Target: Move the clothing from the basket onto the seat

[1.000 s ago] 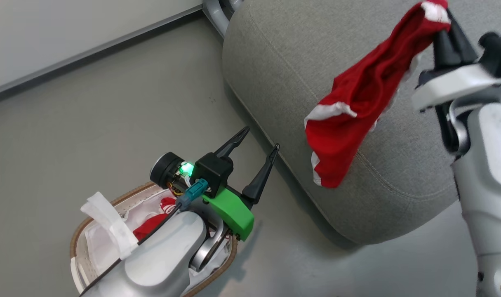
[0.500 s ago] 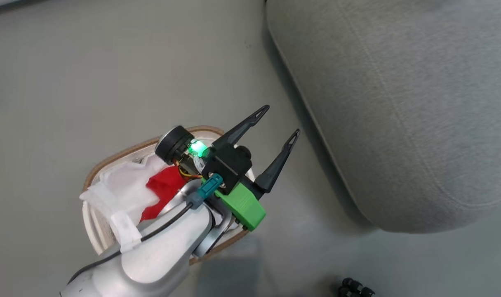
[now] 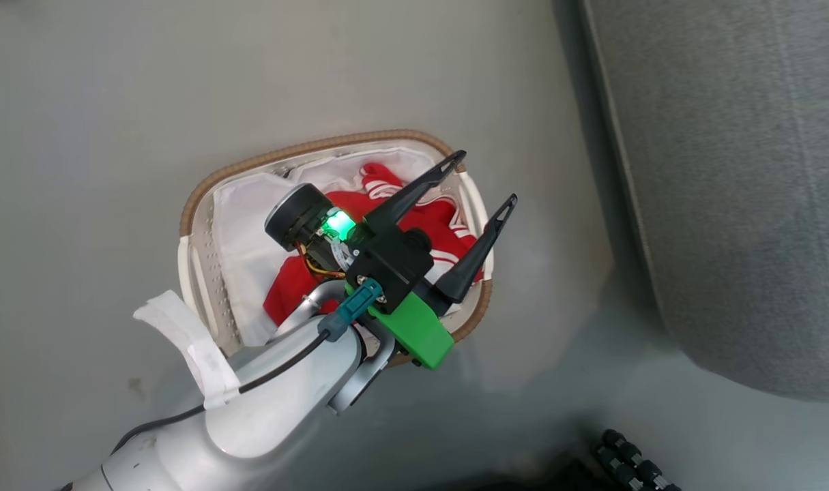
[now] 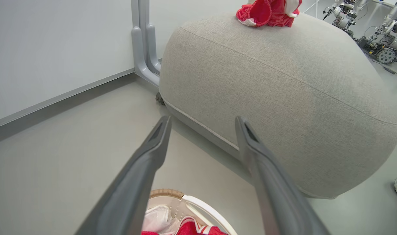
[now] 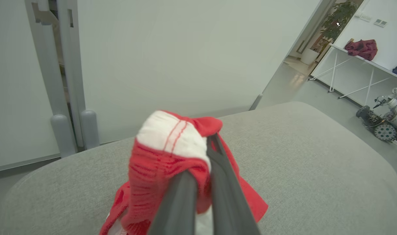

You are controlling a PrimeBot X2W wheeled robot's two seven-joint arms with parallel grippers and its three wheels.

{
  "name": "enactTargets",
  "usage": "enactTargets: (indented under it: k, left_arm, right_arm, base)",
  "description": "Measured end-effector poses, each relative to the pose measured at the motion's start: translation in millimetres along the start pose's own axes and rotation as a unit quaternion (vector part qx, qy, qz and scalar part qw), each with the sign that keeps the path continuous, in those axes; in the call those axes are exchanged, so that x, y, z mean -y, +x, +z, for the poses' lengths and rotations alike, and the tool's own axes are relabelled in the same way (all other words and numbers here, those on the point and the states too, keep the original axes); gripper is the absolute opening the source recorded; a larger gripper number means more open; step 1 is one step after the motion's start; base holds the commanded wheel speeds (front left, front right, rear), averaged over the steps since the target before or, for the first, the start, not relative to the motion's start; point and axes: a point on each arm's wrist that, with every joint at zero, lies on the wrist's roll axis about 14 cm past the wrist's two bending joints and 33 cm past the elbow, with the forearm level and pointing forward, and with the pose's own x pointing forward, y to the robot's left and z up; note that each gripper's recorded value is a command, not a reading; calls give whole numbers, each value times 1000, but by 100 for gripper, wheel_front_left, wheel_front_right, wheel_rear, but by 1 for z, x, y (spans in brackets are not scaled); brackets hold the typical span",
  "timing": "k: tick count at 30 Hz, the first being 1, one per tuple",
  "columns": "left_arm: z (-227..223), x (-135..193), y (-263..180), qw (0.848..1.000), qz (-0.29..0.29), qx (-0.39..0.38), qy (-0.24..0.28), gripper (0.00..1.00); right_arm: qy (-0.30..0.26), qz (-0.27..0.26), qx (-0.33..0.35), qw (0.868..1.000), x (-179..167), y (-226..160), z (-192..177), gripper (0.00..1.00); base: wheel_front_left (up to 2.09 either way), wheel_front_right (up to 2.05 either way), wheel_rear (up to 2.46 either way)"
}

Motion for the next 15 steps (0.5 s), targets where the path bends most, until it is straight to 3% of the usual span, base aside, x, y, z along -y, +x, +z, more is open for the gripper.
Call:
enactTargets:
  k: [6,7,8,9,10,15]
  left_arm:
    - [-23,-21,-11,999,29,-24,-12,100]
    - [-25,-22,-12,999,32,-26,-12,100]
    - [-27,-24,-13,999,34,-27,-14,100]
    - [-29,-26,-14,999,37,-29,-15,100]
    - [-29,-26,-14,999,38,-29,-14,100]
    - [-23,-29,-13,999,44,-22,-10,100]
  right_arm:
    - [1,47,-70,996,-59,-4,-77,0]
    - [2,53,-75,996,-66,-6,-83,13]
    - [4,60,-78,995,-74,-7,-89,40]
    - [4,68,-79,995,-81,-9,-93,82]
    - [5,73,-78,994,-86,-10,-95,100]
    - [1,104,-71,992,-107,-19,-91,100]
  base:
    - [0,0,0]
    - [0,0,0]
    - [0,0,0]
    - [0,0,0]
    - [0,0,0]
    - [0,0,0]
